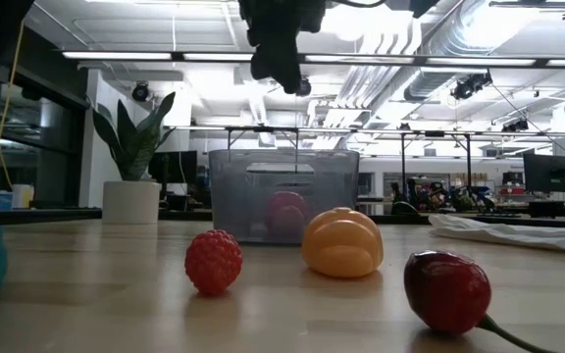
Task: Pick and placing Produce into tupperware
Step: Put the black cherry into the transparent black bin
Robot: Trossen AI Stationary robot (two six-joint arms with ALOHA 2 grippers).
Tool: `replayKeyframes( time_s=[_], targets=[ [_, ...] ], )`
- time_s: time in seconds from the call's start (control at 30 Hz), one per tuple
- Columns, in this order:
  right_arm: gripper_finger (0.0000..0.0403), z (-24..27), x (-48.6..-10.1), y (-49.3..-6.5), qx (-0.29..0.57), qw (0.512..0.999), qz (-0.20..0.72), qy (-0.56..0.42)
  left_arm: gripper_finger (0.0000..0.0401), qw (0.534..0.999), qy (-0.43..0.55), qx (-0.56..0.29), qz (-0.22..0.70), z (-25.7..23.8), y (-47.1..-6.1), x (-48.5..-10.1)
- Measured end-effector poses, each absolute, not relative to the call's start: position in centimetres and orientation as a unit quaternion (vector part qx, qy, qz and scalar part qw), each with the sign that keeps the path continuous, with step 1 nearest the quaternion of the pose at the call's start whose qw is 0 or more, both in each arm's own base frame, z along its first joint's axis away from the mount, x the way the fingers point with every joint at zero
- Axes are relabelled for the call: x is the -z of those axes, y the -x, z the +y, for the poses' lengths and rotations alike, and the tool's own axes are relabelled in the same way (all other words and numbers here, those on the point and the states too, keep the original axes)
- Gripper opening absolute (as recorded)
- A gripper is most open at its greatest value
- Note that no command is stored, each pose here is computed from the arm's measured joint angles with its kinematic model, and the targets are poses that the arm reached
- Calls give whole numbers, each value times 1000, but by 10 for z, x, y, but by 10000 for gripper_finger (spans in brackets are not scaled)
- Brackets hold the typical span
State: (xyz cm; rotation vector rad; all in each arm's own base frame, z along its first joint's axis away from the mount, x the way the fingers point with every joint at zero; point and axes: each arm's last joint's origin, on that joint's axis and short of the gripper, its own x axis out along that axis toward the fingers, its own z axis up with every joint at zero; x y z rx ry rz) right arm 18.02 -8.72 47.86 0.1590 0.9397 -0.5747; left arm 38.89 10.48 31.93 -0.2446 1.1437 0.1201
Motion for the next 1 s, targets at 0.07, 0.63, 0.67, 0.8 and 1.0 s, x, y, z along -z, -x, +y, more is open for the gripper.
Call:
replayKeyframes(
  time_s=[0.07, 0.63, 0.67, 0.8, 1.0],
  targets=[
    [140, -86, -479, -179, 271, 851, 445, -72, 108, 833, 121, -60, 537, 105, -390, -317],
    [140, -73, -492, -151, 259, 872, 412, -60, 108, 804, 128, -48, 579, 88, -417, -272],
    [140, -72, -493, -149, 260, 872, 410, -61, 108, 803, 128, -47, 580, 89, -420, -269],
    [140, -70, -495, -144, 261, 875, 403, -60, 108, 804, 131, -51, 578, 92, -426, -259],
    [140, -69, -496, -143, 262, 876, 401, -60, 108, 802, 136, -55, 579, 94, -433, -247]
  ],
)
